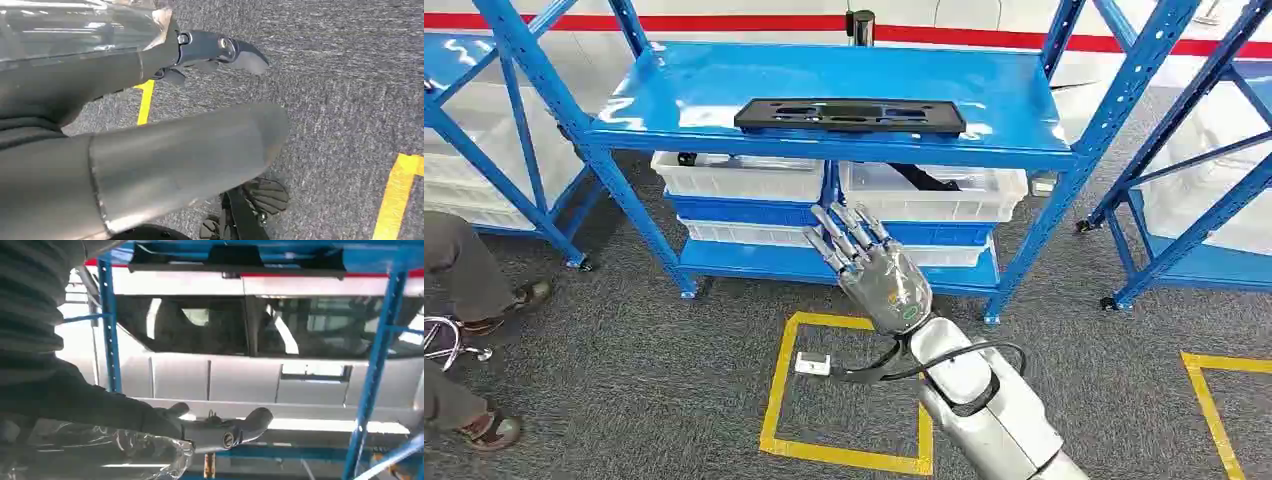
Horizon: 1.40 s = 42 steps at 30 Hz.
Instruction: Take the parts from the cabinet and place them on the table.
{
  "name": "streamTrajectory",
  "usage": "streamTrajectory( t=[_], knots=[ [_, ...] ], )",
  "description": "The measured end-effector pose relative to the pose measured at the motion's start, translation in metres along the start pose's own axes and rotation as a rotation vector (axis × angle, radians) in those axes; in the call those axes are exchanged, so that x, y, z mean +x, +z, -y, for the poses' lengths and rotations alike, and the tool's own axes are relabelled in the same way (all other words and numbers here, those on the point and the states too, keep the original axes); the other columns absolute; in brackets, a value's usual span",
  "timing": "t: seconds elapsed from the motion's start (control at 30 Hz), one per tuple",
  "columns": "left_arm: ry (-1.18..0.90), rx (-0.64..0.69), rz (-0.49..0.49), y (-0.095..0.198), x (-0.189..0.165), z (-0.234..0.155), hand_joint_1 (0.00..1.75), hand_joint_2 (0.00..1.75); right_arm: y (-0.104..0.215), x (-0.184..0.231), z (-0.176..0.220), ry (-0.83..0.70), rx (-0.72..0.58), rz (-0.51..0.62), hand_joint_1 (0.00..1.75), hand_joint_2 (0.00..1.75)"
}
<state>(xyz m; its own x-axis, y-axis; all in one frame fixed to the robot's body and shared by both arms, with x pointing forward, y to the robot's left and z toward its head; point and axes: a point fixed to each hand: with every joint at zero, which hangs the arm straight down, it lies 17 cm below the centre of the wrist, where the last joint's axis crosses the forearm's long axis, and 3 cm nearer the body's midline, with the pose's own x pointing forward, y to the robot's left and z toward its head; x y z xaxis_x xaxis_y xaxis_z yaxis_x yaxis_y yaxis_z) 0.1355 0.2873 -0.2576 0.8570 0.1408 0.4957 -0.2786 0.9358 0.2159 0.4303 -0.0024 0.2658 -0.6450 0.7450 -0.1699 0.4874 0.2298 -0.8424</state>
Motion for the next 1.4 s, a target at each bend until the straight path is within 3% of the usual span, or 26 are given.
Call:
streamTrajectory(
  t=[0.33,0.73,1.4],
  knots=[
    [-0.012,-0.007,0.000,0.000,0.000,0.001,0.00,0.00,0.010,-0.049,-0.053,0.048,0.130,-0.159,0.00,1.75],
    [-0.022,-0.023,-0.003,0.000,-0.001,0.003,0.00,0.00,0.029,-0.066,-0.083,0.053,0.212,-0.206,0.00,1.75],
    [-0.007,-0.016,0.012,0.000,0.002,0.002,0.00,0.00,0.037,-0.074,-0.094,0.050,0.235,-0.224,0.00,1.75]
  ],
)
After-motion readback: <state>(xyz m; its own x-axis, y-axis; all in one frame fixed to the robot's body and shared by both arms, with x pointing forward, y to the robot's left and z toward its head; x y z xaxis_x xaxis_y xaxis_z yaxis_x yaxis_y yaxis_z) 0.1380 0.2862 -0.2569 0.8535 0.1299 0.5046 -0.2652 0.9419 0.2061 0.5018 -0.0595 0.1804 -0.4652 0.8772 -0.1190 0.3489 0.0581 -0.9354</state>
